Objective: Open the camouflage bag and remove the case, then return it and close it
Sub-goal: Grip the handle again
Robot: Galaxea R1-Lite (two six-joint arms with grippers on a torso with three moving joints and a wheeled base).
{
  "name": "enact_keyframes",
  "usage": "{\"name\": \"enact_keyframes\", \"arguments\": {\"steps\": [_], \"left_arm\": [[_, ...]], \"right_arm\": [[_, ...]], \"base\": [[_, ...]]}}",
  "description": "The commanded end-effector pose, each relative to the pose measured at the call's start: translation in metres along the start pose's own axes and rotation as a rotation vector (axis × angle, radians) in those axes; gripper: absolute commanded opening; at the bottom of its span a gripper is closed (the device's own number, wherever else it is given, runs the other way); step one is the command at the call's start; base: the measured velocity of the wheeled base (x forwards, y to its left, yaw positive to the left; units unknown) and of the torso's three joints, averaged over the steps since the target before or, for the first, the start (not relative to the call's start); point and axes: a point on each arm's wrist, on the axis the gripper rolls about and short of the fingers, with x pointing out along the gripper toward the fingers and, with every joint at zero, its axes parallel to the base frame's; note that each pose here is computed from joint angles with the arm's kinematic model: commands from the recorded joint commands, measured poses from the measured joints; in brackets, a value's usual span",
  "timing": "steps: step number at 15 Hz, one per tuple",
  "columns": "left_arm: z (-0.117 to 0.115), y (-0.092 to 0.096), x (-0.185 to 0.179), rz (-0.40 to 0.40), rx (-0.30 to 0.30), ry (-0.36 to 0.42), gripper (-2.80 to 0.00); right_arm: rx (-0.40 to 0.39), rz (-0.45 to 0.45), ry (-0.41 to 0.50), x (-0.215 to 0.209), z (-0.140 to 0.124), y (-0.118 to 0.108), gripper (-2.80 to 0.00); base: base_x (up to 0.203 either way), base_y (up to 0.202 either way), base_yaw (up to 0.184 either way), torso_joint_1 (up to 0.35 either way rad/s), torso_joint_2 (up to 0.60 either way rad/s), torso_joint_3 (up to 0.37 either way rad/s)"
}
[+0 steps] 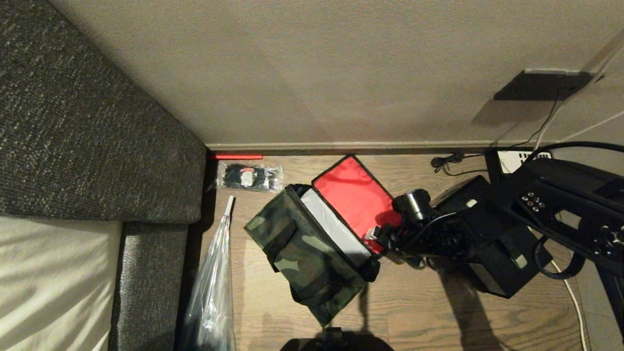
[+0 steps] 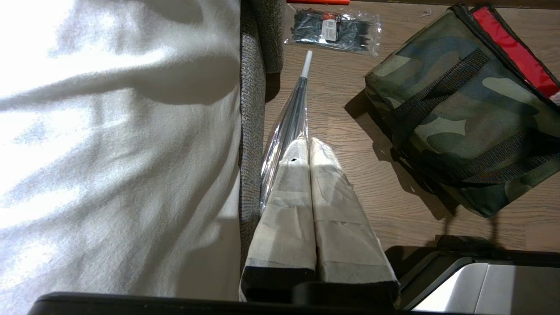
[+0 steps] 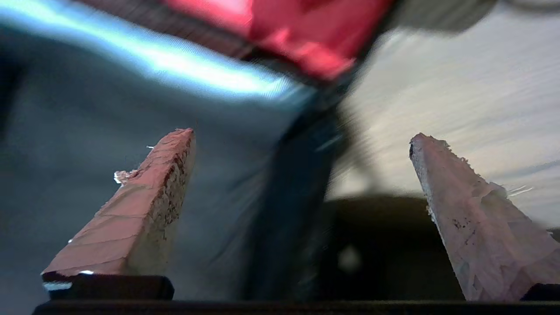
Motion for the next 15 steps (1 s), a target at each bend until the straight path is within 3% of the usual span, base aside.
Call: {"name": "enact_keyframes", "arguments": {"steps": [1, 3, 5, 9, 12, 15], "left_arm": [[-0.001, 0.000, 0.000, -0.001, 0.000, 0.000, -2.80], [0.000, 0.000, 0.000, 0.000, 0.000, -0.001, -2.80], [0.000, 0.000, 0.000, 0.001, 0.000, -0.001, -2.80], [0.000, 0.000, 0.000, 0.000, 0.000, -0.001, -2.80], [0.000, 0.000, 0.000, -0.001, 0.000, -0.001, -2.80], [0.000, 0.000, 0.000, -0.001, 0.000, -0.001, -2.80]], "right_arm": [[0.007, 0.060, 0.052, -0.011, -0.004, 0.020, 0.00], [0.021, 0.072, 0.102, -0.029, -0.006, 0.032, 0.00], [0.089, 0.080, 0.199, -0.049, -0.007, 0.041, 0.00], [0.127, -0.111, 0.403, -0.067, -0.014, 0.044, 0.00], [0.146, -0.131, 0.435, -0.072, -0.020, 0.061, 0.00], [0.203, -0.207, 0.480, -0.076, -0.033, 0.079, 0.00]], "base": [[0.000, 0.000, 0.000, 0.000, 0.00, 0.000], [0.000, 0.000, 0.000, 0.000, 0.00, 0.000], [0.000, 0.000, 0.000, 0.000, 0.00, 0.000], [0.000, 0.000, 0.000, 0.000, 0.00, 0.000], [0.000, 0.000, 0.000, 0.000, 0.00, 0.000], [0.000, 0.000, 0.000, 0.000, 0.00, 0.000]]}}
